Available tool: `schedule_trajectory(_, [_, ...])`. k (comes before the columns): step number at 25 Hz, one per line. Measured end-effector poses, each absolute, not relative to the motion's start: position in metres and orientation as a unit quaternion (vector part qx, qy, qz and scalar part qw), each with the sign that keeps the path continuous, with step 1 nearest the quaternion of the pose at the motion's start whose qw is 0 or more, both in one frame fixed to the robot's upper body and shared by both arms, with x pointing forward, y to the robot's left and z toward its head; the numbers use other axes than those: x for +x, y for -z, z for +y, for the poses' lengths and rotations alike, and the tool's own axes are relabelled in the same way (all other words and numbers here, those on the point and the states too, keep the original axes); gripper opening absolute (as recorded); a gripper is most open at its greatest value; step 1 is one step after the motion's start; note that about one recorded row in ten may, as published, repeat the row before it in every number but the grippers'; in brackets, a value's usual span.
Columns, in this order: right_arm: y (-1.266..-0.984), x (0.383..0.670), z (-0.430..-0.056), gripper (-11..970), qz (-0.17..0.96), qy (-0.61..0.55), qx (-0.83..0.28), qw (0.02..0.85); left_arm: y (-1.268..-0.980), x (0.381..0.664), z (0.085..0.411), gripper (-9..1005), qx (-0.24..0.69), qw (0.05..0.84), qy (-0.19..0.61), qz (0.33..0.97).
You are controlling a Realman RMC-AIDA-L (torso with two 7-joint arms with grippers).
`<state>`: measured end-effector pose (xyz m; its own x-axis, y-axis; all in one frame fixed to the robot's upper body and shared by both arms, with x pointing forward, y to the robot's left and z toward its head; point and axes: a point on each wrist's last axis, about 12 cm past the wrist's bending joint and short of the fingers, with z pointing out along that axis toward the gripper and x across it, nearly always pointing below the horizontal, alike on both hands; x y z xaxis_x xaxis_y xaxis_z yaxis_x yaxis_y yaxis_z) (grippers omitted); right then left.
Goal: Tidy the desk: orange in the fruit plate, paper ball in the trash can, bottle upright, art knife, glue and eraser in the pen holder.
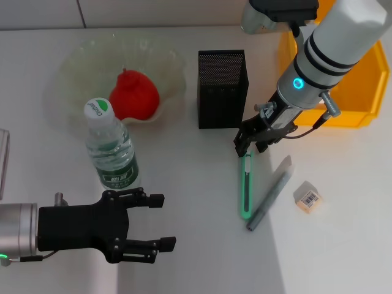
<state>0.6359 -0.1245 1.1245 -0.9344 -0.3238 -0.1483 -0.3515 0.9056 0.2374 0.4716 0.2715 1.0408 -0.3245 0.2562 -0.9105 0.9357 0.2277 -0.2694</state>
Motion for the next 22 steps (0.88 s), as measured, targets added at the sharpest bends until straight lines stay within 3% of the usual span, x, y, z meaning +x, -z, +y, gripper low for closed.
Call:
schedule_trajectory(17, [-1.1213,0.6343,-0.1224,371,0.974,-0.127,-0.180,0.051,-1.0398,0.4720,0.2716,859,0.438,0.385,0.438,0.684])
schedule_trajectory(22, [-1.1211,0.6345,-0.1224,310,0.974,-0.127,-0.179,0.052,-1.0382,0.4703,0.2709,859,0.437,0.385,0.441,0.683])
